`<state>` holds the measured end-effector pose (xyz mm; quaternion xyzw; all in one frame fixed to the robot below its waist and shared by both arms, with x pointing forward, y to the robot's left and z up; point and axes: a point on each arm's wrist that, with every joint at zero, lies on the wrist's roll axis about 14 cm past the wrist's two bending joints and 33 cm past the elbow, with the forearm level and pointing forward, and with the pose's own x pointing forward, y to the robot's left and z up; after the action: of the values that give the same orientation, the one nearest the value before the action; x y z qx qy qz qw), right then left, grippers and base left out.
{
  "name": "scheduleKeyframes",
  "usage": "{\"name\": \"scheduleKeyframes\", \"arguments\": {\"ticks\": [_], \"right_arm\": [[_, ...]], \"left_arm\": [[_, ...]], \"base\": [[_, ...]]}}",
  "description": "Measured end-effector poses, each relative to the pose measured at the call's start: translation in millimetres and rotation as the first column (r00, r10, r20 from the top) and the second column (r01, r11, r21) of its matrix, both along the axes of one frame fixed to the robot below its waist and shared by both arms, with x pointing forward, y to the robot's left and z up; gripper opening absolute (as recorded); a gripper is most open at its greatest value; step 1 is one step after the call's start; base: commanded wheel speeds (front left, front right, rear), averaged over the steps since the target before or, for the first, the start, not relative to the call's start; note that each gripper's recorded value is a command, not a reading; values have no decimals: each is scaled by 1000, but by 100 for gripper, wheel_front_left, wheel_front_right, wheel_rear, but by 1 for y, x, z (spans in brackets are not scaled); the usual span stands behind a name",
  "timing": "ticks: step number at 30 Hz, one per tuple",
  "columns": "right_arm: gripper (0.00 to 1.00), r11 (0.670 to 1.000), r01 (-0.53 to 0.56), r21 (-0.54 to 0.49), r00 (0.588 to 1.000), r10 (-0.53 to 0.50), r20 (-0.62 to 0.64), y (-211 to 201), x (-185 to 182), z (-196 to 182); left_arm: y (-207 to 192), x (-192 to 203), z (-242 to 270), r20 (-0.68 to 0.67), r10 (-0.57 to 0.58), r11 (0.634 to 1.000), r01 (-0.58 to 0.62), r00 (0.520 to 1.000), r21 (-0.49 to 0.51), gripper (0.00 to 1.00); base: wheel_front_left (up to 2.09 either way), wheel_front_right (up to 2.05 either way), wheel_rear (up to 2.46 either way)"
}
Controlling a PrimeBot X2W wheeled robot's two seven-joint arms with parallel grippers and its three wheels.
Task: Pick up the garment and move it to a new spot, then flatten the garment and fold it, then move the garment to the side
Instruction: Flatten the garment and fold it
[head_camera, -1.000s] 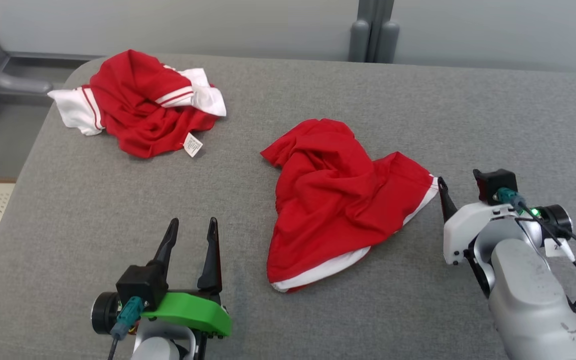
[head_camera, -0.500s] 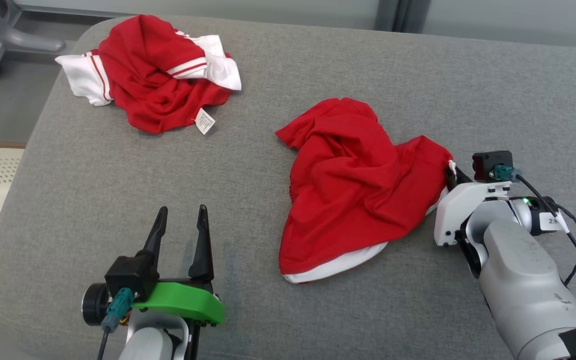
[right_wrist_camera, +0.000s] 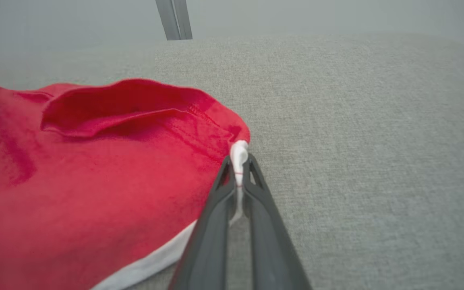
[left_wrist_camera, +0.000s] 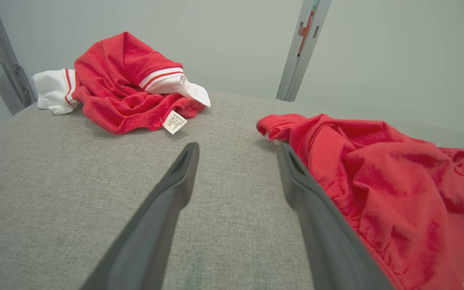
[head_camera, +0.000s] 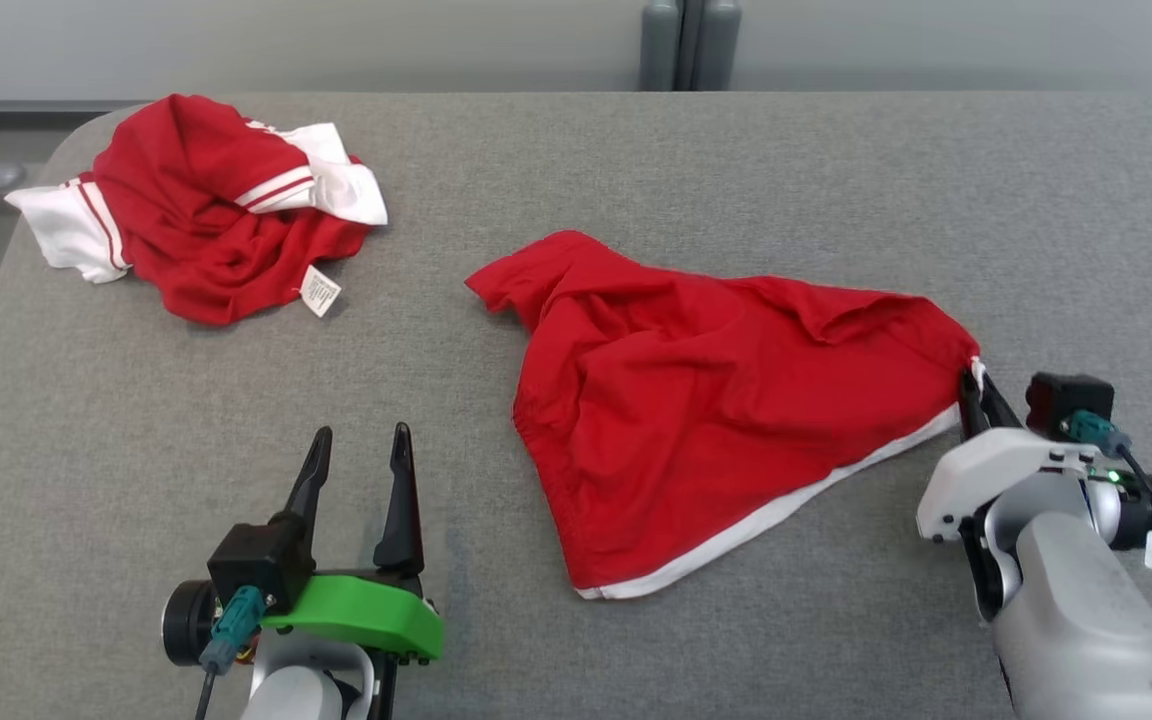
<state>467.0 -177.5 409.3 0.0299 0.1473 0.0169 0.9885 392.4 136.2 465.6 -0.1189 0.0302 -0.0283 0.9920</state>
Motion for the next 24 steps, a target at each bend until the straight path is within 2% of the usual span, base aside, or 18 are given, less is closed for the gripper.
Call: {"name": "scheduleKeyframes", "arguments": {"ticks": [4,8,12,13,14,16,18,19,20,21,24], "right_arm": [[0,997,80,8,997,-80,6,-25,-26,-4],[0,988,144,61,990,-144,4,-39,-48,-8],[0,981,165,103,986,-165,-7,-40,-63,-13],[7,981,164,106,986,-164,-7,-40,-66,-13],[11,981,163,106,987,-162,-11,-39,-69,-15],[6,980,166,111,986,-165,-17,-39,-73,-17],[7,980,166,105,986,-164,-24,-39,-77,-19],[12,981,167,101,986,-165,-23,-40,-79,-19],[36,981,167,100,986,-166,-18,-41,-79,-17],[100,981,167,99,986,-167,-6,-42,-78,-14],[100,981,172,92,984,-175,31,-46,-77,-4]], "left_arm": [[-9,1,4,13,-27,1000,27,1000,-6,100],[-17,1,9,27,-52,999,52,998,-11,100],[-22,0,11,32,-65,998,66,997,-17,100],[-23,-1,12,32,-68,998,68,997,-18,100],[-24,-2,11,31,-70,997,71,997,-18,100],[-25,-3,11,30,-73,997,74,997,-21,100],[-26,-5,11,29,-75,997,76,997,-23,100],[-26,-6,11,28,-75,997,76,997,-24,100],[-25,-7,12,28,-75,997,75,997,-28,100],[-25,-7,12,29,-73,997,74,997,-28,100],[-27,-10,14,36,-81,996,83,996,-32,100]], "base": [[0,0,0],[0,0,0],[0,0,0],[0,0,0],[0,0,0],[0,0,0],[0,0,0],[0,0,0],[0,0,0],[0,0,0],[0,0,0]]}}
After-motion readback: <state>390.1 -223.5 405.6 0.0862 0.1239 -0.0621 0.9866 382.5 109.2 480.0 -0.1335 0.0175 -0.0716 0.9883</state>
